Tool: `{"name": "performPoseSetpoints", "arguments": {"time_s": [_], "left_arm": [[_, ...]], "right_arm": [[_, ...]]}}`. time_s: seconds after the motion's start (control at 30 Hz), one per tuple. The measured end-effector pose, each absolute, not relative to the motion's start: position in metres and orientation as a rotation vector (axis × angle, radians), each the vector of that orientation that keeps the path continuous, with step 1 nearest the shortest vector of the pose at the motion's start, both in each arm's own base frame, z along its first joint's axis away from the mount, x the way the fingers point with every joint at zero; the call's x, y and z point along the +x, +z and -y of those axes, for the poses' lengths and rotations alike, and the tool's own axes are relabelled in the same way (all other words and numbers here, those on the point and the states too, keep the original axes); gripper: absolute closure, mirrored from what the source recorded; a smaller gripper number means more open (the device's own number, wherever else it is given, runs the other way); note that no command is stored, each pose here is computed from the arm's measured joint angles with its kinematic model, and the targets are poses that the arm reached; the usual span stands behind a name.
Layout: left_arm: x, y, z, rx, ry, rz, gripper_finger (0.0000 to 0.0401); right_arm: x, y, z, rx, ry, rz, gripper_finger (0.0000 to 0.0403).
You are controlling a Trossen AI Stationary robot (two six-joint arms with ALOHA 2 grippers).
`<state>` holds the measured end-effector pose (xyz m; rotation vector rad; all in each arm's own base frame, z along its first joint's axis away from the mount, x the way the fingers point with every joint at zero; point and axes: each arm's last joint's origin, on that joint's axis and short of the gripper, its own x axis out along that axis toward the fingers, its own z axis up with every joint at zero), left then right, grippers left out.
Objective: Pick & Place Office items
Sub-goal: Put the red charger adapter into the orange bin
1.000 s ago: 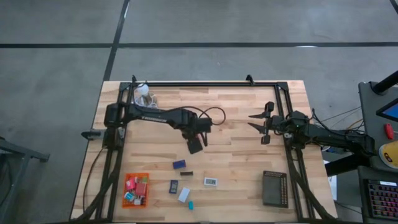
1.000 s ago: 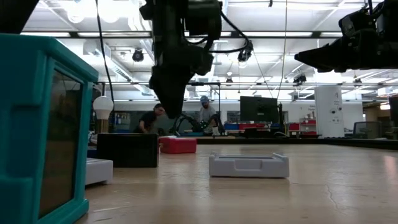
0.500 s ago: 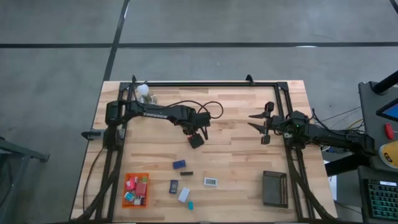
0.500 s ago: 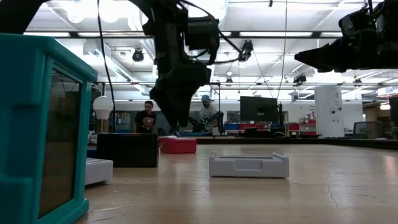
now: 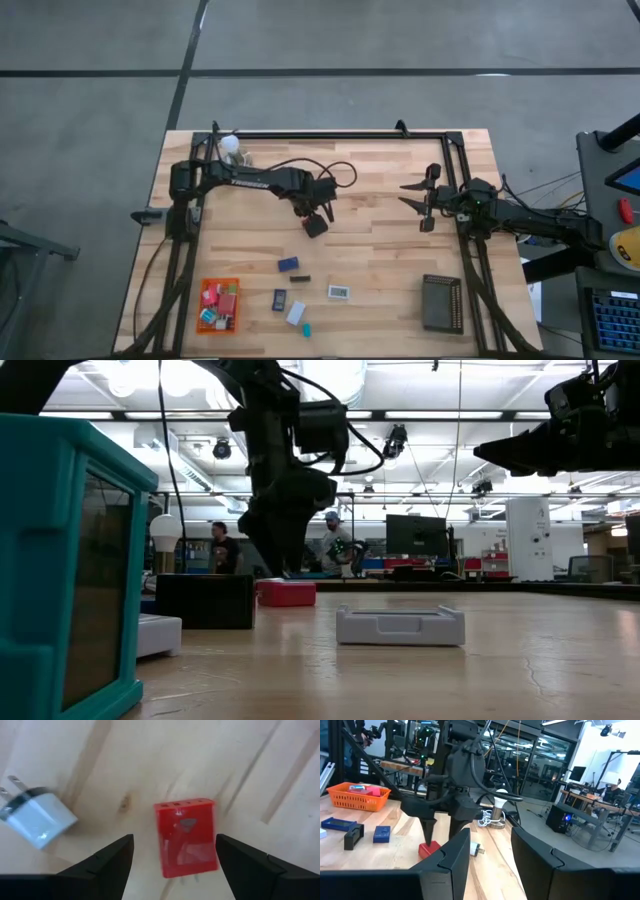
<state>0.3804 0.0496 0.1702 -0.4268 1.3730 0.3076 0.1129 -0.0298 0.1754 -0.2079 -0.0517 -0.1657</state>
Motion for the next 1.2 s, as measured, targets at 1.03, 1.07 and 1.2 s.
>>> {"name": "performPoseSetpoints", "arguments": {"time_s": [1.03, 1.07, 1.2], "left_arm": [[0.369, 0.140, -0.045, -0.489, 0.305, -1.365, 0.0117], [0.369, 0.140, -0.045, -0.491, 0.303, -1.365, 0.0121], [0.369, 0.140, -0.045, -0.491, 0.303, -1.365, 0.0147]], "right_arm": [[0.113, 0.175, 0.030, -0.208, -0.165, 0.052, 0.0264], [0.113, 0.175, 0.030, -0.208, -0.166, 0.052, 0.0264], [0.113, 0.175, 0.030, -0.208, -0.166, 0.052, 0.0264]]}}
